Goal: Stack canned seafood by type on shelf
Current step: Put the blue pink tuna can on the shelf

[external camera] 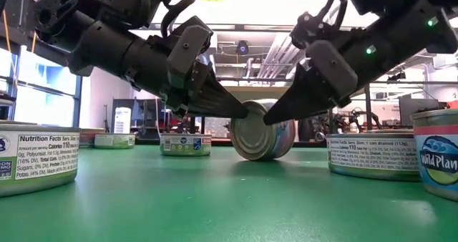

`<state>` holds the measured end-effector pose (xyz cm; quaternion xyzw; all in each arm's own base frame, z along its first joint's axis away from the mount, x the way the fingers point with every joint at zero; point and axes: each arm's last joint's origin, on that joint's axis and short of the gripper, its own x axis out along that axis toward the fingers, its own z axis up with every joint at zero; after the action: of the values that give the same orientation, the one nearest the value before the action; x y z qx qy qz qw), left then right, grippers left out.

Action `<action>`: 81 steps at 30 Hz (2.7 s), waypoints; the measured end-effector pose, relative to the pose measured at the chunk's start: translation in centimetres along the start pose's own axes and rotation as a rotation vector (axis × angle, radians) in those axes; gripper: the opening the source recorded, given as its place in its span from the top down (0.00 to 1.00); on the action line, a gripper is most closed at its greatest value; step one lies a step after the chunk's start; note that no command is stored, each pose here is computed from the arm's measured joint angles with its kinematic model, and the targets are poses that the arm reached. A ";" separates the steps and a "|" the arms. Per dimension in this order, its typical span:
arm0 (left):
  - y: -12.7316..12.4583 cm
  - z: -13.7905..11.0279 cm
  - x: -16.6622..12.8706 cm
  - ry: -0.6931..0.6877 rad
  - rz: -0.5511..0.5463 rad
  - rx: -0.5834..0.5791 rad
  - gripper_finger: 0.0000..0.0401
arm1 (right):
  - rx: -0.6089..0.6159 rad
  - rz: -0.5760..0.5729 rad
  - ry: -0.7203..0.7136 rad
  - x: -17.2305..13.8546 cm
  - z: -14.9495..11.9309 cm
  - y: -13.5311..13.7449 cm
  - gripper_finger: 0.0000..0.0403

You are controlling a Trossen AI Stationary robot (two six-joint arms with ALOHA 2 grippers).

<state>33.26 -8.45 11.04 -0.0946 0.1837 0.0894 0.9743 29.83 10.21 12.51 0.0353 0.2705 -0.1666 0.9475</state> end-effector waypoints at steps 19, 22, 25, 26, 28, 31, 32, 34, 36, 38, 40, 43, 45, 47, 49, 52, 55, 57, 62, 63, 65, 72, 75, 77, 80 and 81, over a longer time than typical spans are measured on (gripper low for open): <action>-2.5 2.0 -5.1 0.070 0.123 0.100 1.00 | -0.125 -0.013 -0.012 -0.8 1.2 -0.3 0.58; -2.7 2.2 -6.6 0.078 0.206 0.122 1.00 | -0.173 -0.036 -0.001 -3.2 3.8 0.2 0.58; -2.8 2.2 -7.3 0.052 0.279 0.140 1.00 | -0.262 -0.104 0.029 -6.0 7.8 0.3 0.58; -2.8 2.3 -7.4 0.040 0.301 0.145 1.00 | -0.290 -0.132 0.050 -6.7 9.2 0.1 0.58; -2.8 2.3 -7.4 0.018 0.334 0.145 1.00 | -0.354 -0.206 0.103 -7.6 11.9 -0.8 0.58; -2.6 2.1 -7.1 0.006 0.368 0.147 1.00 | -0.450 -0.320 0.166 -7.6 15.5 -3.1 0.58; -2.6 2.0 -7.0 0.008 0.372 0.150 1.00 | -0.483 -0.356 0.180 -7.4 16.5 -3.9 0.58; -2.4 1.9 -6.8 0.008 0.377 0.145 1.00 | -0.563 -0.437 0.224 -6.4 17.8 -5.7 0.58; -2.4 1.8 -6.7 0.012 0.379 0.149 1.00 | -0.637 -0.507 0.263 -5.1 18.8 -7.4 0.58; -2.4 1.9 -6.7 0.008 0.381 0.147 1.00 | -0.708 -0.566 0.301 -3.6 19.4 -9.0 0.58; -2.4 1.9 -6.7 0.006 0.385 0.153 1.00 | -0.765 -0.596 0.331 -2.0 19.7 -10.3 0.58; -2.3 2.0 -6.6 0.002 0.390 0.148 1.00 | -0.828 -0.615 0.376 0.2 19.7 -11.9 0.58; -2.1 2.0 -6.6 0.003 0.394 0.144 1.00 | -0.851 -0.618 0.409 1.4 19.5 -12.9 0.58; -2.2 2.0 -6.6 0.001 0.394 0.141 1.00 | -0.855 -0.596 0.437 2.3 19.2 -13.8 0.58; -2.1 2.0 -6.6 0.002 0.394 0.140 1.00 | -0.842 -0.568 0.454 3.0 18.9 -14.6 0.58; -2.2 2.0 -6.6 0.000 0.394 0.139 1.00 | -0.821 -0.550 0.461 3.3 18.8 -15.2 0.58; -2.2 2.0 -6.6 0.000 0.393 0.138 1.00 | -0.799 -0.536 0.450 3.3 18.8 -15.3 0.54; -2.2 2.0 -6.6 0.000 0.393 0.138 1.00 | -0.796 -0.526 0.448 3.4 18.8 -15.3 0.46; -2.2 2.0 -6.6 0.000 0.393 0.138 1.00 | -0.783 -0.457 0.429 3.4 18.8 -15.1 0.33; -2.2 2.0 -6.6 -0.001 0.393 0.137 1.00 | -0.771 -0.446 0.423 3.4 18.8 -15.1 0.32; -2.2 2.0 -6.6 0.000 0.393 0.138 1.00 | -0.756 -0.424 0.414 3.5 18.8 -15.0 0.32; -2.2 2.0 -6.6 -0.001 0.393 0.137 1.00 | -0.729 -0.337 0.386 3.1 19.0 -14.9 0.31; -2.2 2.0 -6.6 -0.001 0.392 0.137 1.00 | -0.714 -0.254 0.380 2.2 20.0 -15.0 0.35; -2.2 2.0 -6.6 0.000 0.392 0.137 1.00 | -0.680 -0.178 0.364 1.6 21.0 -15.3 0.40; -2.2 2.1 -6.6 -0.002 0.392 0.135 1.00 | -0.577 -0.056 0.311 0.9 22.7 -16.5 0.51; -2.2 2.1 -6.6 -0.003 0.391 0.135 1.00 | -0.540 -0.030 0.287 0.7 23.2 -17.1 0.56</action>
<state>28.40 -11.03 15.72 0.0085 0.2028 0.2646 0.9428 36.32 -9.81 32.28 -0.1985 0.4364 -0.0959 0.8723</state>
